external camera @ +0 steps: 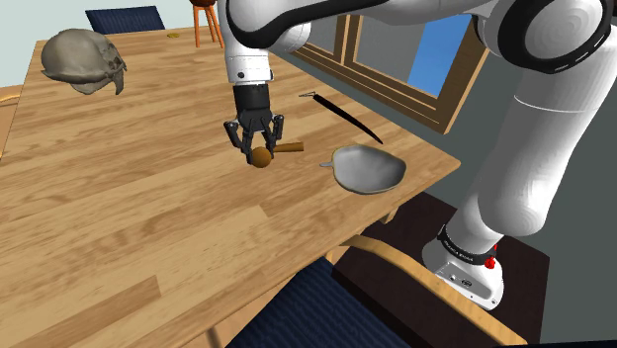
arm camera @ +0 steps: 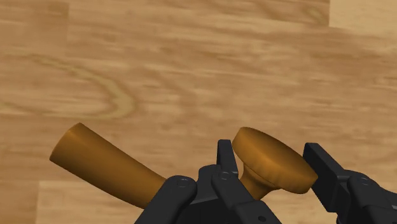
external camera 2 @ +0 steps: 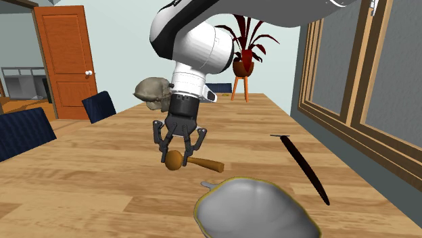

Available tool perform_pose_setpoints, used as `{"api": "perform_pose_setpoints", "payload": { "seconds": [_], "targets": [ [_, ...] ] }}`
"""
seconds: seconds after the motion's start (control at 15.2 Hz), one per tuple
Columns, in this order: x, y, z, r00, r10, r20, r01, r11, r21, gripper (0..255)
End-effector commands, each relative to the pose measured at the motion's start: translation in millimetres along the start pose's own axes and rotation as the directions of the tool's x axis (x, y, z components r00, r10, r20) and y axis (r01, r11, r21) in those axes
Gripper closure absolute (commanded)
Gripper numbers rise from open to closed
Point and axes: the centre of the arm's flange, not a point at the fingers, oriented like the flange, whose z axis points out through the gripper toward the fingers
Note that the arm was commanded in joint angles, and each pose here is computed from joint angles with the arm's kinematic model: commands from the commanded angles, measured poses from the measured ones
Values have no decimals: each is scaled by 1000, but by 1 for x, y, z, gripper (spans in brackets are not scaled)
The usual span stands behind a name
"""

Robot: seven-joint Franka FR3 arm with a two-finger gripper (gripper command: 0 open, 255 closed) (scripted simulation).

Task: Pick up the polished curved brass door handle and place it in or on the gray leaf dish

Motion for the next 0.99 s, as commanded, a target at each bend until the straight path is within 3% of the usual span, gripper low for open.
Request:
{"api": "perform_pose_setpoints", "payload": {
  "seconds": [0.0,0.33,0.92],
  "targets": [
    [0,0,0,1000,0,0,0,1000,0,255],
    [0,0,0,1000,0,0,0,1000,0,255],
    [-17,-7,-44,1000,0,0,0,1000,0,255]
  ]
}}
